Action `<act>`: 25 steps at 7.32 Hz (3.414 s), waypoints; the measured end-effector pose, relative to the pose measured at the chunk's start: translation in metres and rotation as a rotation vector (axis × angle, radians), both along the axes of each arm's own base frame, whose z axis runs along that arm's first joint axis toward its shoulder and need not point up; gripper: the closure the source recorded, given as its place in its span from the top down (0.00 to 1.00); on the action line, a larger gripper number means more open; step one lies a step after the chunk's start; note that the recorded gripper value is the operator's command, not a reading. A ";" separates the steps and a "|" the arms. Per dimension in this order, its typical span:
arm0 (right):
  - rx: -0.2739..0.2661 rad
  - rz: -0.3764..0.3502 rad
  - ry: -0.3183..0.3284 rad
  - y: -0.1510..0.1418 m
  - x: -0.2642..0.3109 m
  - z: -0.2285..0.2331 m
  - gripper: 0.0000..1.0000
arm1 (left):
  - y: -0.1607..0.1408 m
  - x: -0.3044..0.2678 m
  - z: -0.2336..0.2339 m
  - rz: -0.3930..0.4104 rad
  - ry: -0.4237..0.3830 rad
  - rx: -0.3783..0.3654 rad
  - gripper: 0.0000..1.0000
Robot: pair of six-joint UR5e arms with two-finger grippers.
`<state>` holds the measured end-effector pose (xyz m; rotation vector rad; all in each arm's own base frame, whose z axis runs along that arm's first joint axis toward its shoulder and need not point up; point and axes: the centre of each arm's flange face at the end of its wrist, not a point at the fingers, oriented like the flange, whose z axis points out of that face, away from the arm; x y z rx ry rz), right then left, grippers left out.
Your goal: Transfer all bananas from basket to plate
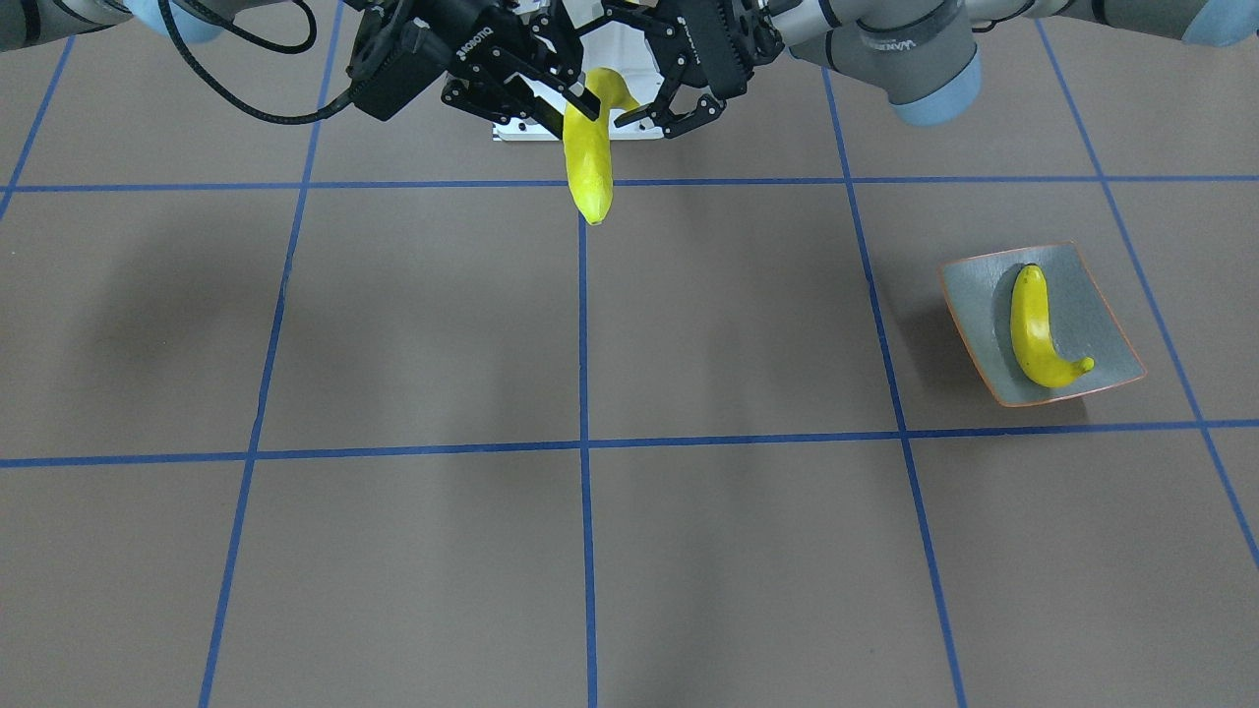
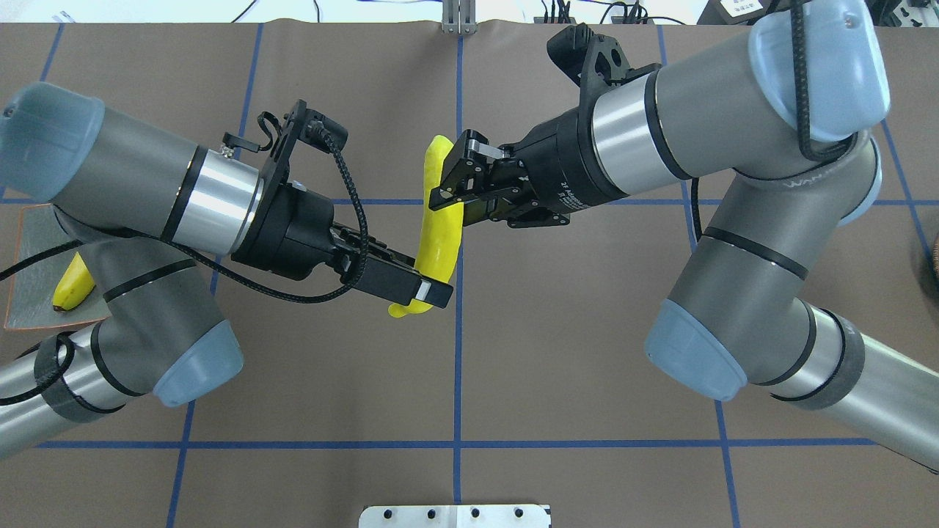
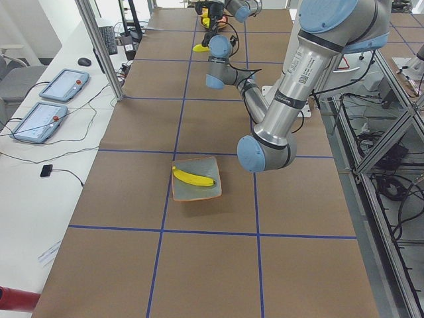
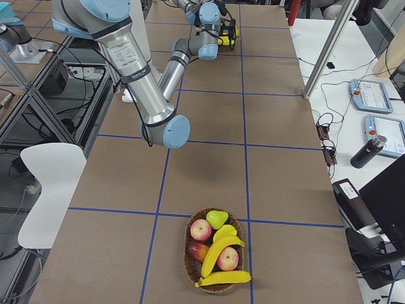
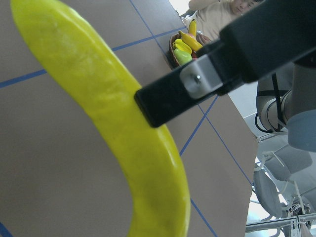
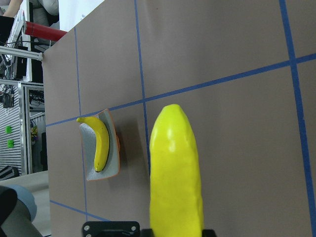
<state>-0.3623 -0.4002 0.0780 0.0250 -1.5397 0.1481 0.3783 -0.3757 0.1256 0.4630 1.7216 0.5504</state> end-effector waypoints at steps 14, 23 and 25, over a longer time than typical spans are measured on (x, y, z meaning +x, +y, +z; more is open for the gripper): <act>0.024 0.216 0.216 -0.084 0.070 0.100 1.00 | -0.017 -0.037 0.124 -0.080 -0.182 -0.155 0.00; 0.197 0.193 0.650 -0.127 0.184 0.301 1.00 | -0.045 -0.157 0.339 -0.347 -0.690 -0.145 0.00; 0.210 0.184 0.672 -0.125 0.193 0.314 1.00 | -0.054 -0.158 0.362 -0.358 -0.837 -0.106 0.00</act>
